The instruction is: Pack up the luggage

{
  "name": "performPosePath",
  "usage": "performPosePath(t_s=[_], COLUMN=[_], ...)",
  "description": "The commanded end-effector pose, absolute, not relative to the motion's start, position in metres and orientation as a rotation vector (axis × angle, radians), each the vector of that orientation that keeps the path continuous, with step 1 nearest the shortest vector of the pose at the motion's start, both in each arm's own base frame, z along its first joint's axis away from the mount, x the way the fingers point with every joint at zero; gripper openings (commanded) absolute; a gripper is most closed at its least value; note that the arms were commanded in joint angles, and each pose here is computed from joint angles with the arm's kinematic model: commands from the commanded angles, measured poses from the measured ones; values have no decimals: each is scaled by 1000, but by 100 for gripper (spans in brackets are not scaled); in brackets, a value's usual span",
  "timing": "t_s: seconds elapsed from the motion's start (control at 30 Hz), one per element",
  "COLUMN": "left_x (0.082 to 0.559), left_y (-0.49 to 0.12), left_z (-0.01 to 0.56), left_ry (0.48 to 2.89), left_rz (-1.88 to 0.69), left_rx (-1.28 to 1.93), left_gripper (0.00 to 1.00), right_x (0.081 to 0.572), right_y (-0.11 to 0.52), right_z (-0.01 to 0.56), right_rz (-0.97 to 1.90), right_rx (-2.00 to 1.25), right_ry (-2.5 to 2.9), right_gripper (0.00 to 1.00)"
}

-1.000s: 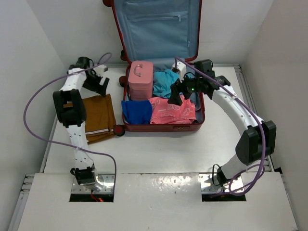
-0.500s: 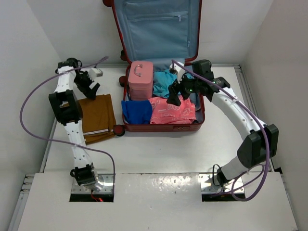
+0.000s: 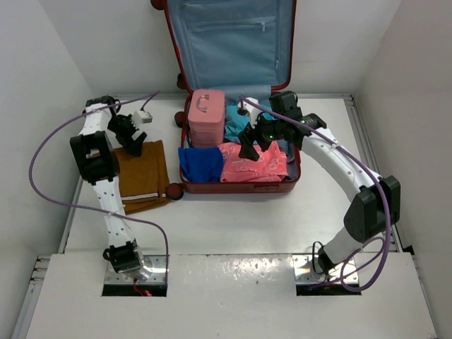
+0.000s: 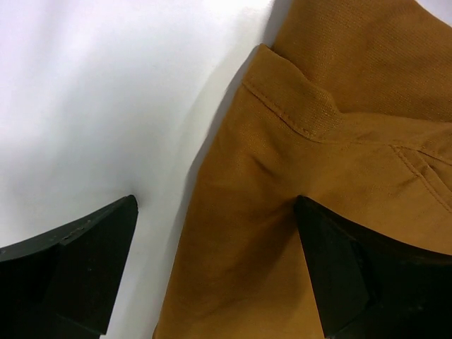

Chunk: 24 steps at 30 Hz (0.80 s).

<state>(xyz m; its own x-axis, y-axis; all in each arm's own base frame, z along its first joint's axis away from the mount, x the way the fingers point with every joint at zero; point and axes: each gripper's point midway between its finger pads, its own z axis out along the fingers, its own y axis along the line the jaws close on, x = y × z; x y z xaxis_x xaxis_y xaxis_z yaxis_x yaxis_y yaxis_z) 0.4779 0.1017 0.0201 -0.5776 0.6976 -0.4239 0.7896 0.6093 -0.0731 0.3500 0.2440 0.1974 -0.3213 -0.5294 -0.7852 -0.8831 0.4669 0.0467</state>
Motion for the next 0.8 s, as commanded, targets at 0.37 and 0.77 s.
performPosePath(t_s=[0.37,0.77], left_x=[371,355], left_y=[83,76], left_z=[-24,-28], left_ry=[2631,2683], left_rz=[-707,-772], left_rx=[1353,1292], left_gripper=[92,6], right_x=[343,332], right_y=[242,235], right_z=[221,216], right_rz=[584,575], right_rx=[-1229,-1240], right_ry=[1939,1931], right_gripper=[81,79])
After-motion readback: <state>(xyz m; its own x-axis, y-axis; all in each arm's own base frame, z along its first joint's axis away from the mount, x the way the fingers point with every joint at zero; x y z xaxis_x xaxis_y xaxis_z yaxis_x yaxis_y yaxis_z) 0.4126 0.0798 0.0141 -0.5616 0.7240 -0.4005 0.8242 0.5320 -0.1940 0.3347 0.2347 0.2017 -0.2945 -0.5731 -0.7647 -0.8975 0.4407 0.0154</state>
